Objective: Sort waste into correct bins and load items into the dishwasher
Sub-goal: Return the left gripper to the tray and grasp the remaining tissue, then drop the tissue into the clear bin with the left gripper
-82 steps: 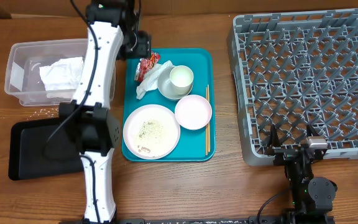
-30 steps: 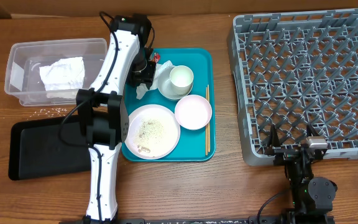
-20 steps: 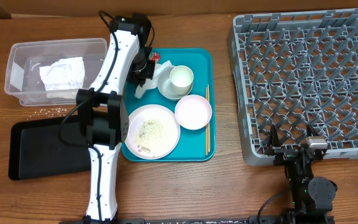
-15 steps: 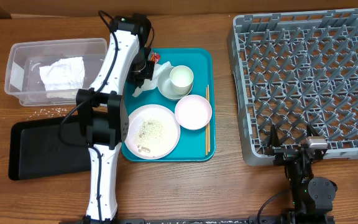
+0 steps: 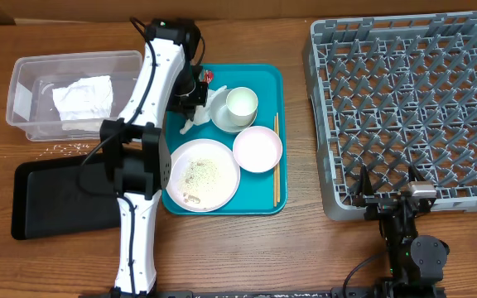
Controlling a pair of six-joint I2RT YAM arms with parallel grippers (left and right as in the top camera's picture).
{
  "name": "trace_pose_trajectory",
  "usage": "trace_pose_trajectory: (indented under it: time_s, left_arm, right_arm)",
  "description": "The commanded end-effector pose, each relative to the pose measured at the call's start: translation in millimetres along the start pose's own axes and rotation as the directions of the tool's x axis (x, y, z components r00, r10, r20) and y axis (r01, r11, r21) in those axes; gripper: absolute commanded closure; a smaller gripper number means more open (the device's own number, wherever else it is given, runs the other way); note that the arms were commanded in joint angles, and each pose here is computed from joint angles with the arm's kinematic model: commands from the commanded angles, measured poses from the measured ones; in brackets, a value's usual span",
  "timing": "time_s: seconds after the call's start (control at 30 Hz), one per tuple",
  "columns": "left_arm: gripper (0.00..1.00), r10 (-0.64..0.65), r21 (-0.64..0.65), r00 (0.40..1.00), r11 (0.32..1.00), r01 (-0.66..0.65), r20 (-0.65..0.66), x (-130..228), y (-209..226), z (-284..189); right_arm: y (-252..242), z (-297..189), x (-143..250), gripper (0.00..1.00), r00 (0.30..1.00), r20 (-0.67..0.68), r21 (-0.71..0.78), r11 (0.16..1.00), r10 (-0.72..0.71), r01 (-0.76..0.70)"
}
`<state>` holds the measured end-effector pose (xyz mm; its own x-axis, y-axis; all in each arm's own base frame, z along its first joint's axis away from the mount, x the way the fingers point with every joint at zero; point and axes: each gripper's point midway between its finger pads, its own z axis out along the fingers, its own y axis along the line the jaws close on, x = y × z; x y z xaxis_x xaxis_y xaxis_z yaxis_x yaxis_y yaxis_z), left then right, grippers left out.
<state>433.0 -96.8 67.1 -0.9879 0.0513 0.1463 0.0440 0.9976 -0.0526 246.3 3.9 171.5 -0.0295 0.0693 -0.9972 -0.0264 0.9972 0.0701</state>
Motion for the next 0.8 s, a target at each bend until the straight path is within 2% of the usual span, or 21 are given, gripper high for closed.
trace_pose_trajectory:
  time_s: [0.0, 0.2, 0.33, 0.6, 0.77]
  left_arm:
    - [0.96, -0.062, 0.057, 0.983, 0.997, 0.052, 0.174, -8.1, -2.0, -59.7]
    - [0.96, -0.199, 0.138, 0.891, 0.978, 0.155, 0.408, -31.0, 27.9, -125.8]
    - [0.96, -0.336, 0.206, 0.807, 0.941, 0.267, 0.486, -36.2, 64.7, -158.2]
    - [0.96, -0.634, 0.325, 0.63, 0.772, 0.546, 0.448, -24.9, 158.1, -170.1]
    - [0.96, -0.74, 0.359, 0.534, 0.668, 0.651, 0.408, -12.4, 199.5, -168.9]
  right_arm:
    - [-2.5, 0.2, 1.6, 0.0, 1.0, 0.004, 0.011, 1.0, -0.007, 0.007]
    - [-2.5, 0.2, 1.6, 0.0, 1.0, 0.004, 0.011, 1.0, -0.007, 0.007]
    - [-2.5, 0.2, 1.6, 0.0, 1.0, 0.004, 0.011, 1.0, -0.007, 0.007]
    - [-2.6, 0.2, 1.6, 0.0, 1.0, 0.005, 0.011, 1.0, -0.007, 0.007]
    - [-2.5, 0.2, 1.6, 0.0, 1.0, 0.004, 0.011, 1.0, -0.007, 0.007]
